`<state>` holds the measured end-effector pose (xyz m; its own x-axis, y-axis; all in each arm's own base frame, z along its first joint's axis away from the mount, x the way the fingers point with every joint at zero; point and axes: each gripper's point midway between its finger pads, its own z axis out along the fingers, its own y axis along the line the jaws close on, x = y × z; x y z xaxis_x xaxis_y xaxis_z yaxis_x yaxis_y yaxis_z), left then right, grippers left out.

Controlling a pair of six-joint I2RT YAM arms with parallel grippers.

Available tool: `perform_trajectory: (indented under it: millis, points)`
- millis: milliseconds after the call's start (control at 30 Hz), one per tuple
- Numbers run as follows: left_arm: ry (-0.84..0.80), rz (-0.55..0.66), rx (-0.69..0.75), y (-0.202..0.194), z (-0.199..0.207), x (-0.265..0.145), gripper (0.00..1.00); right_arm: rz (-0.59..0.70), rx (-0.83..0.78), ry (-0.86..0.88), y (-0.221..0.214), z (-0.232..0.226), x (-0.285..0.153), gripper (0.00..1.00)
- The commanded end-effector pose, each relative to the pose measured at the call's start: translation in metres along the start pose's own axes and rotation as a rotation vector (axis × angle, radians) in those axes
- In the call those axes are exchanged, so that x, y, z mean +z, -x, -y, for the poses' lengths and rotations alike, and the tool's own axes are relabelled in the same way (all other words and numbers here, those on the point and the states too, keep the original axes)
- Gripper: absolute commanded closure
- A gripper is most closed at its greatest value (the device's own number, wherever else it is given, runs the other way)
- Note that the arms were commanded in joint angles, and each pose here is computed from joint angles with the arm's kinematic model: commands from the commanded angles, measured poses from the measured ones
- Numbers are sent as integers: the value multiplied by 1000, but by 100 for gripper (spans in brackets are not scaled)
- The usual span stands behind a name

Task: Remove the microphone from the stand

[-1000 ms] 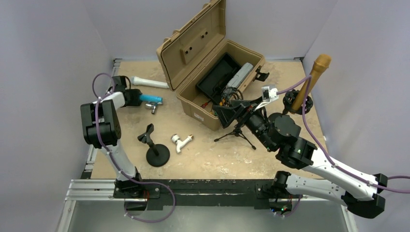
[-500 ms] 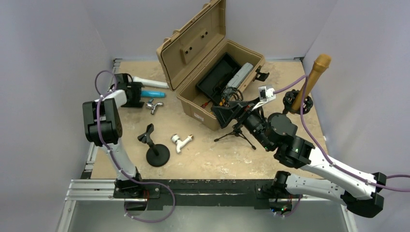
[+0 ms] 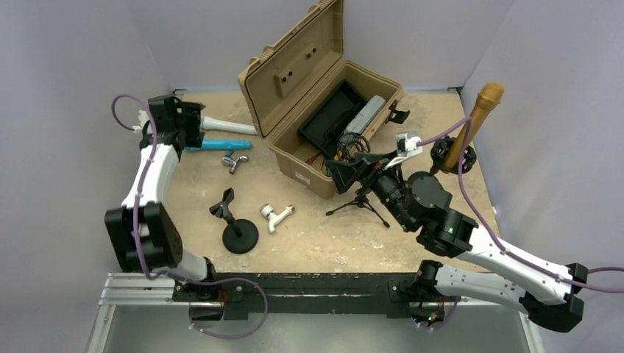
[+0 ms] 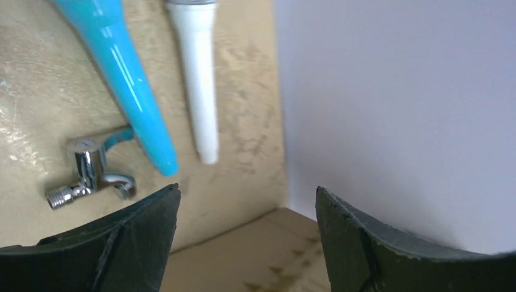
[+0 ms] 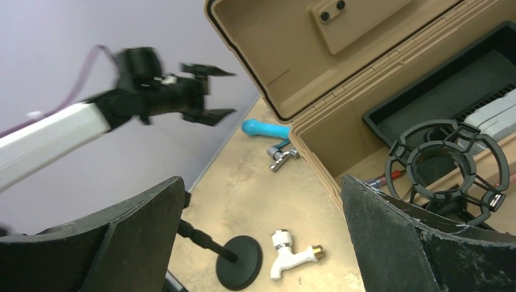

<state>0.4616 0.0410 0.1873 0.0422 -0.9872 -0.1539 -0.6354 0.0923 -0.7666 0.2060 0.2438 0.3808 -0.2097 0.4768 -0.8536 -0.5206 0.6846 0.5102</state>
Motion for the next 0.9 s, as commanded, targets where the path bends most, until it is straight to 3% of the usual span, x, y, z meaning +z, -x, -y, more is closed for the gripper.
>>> perform_trajectory:
  millis: [0, 133, 400, 533, 667, 867]
  points:
    - [-122, 64, 68, 9, 14, -62, 21, 14, -71, -83, -1, 14, 10, 1]
    - [-284, -75, 97, -20, 35, -105, 22, 20, -126, -182, -3, 31, 15, 1]
    - [-549, 63, 580, -38, 74, -205, 25, 41, -244, -369, 20, 49, 24, 1]
    - [-678, -62, 771, -79, 86, -235, 28, 91, -293, -558, 42, 75, 22, 1]
    - [-741, -104, 882, -98, 90, -255, 28, 144, -324, -747, 78, 110, 14, 1]
    - [-844, -174, 999, -116, 93, -282, 26, 228, -374, -854, 128, 123, -17, 1]
